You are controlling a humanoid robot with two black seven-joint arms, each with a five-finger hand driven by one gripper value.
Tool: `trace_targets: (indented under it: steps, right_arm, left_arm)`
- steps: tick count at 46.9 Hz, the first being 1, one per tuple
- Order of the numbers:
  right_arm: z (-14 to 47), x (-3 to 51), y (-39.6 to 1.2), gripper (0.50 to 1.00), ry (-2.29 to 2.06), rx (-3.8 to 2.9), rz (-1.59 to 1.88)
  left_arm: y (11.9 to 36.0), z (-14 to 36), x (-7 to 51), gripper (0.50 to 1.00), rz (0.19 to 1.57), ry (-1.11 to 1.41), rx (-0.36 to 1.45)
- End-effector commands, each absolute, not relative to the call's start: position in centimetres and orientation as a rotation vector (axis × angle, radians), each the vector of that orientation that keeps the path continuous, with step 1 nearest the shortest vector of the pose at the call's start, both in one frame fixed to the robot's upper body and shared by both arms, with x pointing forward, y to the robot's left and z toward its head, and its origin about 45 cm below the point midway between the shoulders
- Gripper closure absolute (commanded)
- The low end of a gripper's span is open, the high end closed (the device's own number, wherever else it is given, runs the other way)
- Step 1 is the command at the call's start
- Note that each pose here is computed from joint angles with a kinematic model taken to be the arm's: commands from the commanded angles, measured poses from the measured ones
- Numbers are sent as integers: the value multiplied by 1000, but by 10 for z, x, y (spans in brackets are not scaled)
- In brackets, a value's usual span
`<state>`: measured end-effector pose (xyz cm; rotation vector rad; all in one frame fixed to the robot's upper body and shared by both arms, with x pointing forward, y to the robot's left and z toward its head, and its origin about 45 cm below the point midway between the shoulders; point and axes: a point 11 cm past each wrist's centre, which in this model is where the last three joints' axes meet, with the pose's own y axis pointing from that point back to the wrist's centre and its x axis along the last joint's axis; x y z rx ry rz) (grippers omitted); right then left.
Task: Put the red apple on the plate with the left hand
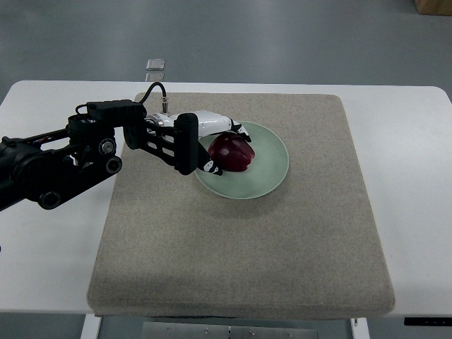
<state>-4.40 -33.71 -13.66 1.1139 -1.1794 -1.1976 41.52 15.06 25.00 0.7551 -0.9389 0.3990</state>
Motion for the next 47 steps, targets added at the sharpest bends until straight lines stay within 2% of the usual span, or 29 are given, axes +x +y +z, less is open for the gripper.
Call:
trace_targets:
  steps: [1, 6, 9, 13, 18, 23, 33, 47]
  right_arm:
    - [-137, -44, -337, 570, -1179, 1114, -1198]
    - [-137, -44, -337, 572, -1179, 1114, -1198]
    - [-137, -44, -337, 570, -1179, 1114, -1198]
    - [-137, -44, -337, 570, -1179, 1114, -1198]
    - [-137, -44, -337, 572, -1179, 1114, -1198]
    - [-137, -44, -337, 572, -1179, 1114, -1198]
    - [-137, -44, -337, 572, -1179, 1114, -1198]
    - [-137, -44, -337, 572, -1179, 1114, -1198]
  left_arm:
    - [151, 250, 415, 508, 401, -935, 751]
    - [154, 259, 417, 506, 434, -916, 722]
    - [158, 274, 424, 506, 513, -852, 649]
    - [177, 295, 437, 506, 652, -697, 527]
    - [203, 304, 446, 506, 759, -518, 441]
    - [240, 313, 456, 504, 876, -390, 385]
    - [280, 322, 474, 504, 1058, -130, 207]
    - [323, 325, 484, 504, 1157, 155, 11]
